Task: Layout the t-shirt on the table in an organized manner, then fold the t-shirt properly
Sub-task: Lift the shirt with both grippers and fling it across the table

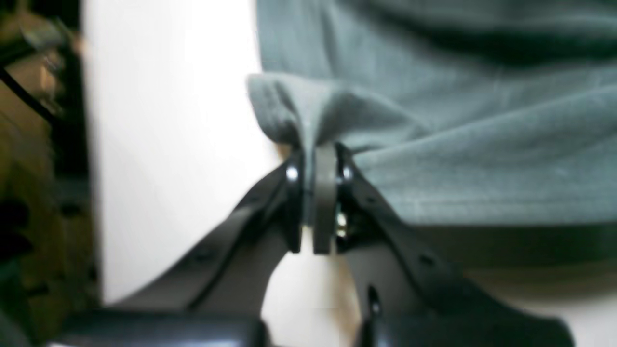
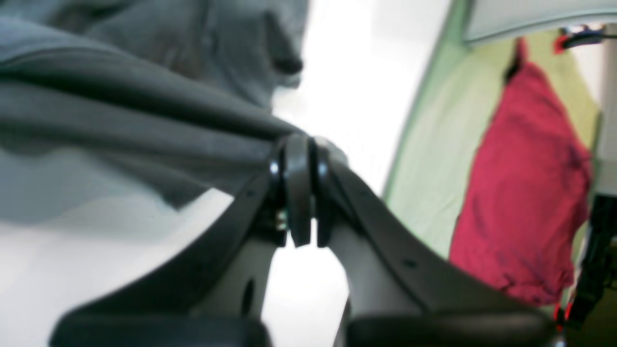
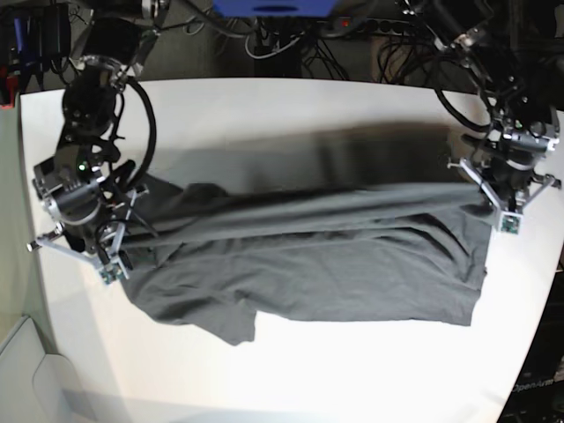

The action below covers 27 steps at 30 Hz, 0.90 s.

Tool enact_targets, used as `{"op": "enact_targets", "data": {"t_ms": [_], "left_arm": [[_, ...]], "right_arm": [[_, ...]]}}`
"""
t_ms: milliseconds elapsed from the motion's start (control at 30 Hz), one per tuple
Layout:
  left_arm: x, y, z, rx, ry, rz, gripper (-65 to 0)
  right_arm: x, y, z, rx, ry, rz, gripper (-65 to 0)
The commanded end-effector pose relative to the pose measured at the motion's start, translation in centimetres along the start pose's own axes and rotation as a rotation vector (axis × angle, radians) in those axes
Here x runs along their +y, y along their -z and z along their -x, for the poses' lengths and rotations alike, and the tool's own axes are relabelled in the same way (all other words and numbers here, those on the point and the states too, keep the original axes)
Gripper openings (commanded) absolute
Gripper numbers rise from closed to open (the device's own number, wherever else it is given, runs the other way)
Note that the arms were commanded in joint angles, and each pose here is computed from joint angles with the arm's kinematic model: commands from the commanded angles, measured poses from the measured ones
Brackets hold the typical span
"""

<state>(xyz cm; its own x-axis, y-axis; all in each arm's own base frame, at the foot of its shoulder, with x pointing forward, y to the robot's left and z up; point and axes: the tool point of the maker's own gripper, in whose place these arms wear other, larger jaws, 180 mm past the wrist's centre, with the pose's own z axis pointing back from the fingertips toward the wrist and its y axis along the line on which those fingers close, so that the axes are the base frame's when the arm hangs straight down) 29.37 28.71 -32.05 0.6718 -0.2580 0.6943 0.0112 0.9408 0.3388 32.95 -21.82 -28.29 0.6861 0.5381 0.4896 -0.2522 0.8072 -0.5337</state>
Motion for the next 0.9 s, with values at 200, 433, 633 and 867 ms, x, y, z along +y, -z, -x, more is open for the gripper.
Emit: {"op": "enact_targets", "data": {"t_ms": [200,433,633,867], "left_arm": [[3.4,-1.8,-7.3,-0.189,0.009,-0.114,-64.9],[0.3,0.6,-15.5,-0.313,0.096,-0.005,-64.9],[-0.2,1.8,-23.7,-0.388,0.131,-0.05,-64.9],[1.7,2.7,-32.6,-0.432,0.154,-0.028,-64.9]], "right_arm": [[-3.6,-1.0,-2.6,-0.066,-0.034,0.101,-65.0],[-7.0,-1.9,-11.8,-0.23,-0.078,0.162,-65.0],[-11.4,-0.3,-19.5,-0.313,-0.059,0.143,-65.0],[-15.3,0.4,-25.9,-0.51,-0.054,0.103,-65.0]]}}
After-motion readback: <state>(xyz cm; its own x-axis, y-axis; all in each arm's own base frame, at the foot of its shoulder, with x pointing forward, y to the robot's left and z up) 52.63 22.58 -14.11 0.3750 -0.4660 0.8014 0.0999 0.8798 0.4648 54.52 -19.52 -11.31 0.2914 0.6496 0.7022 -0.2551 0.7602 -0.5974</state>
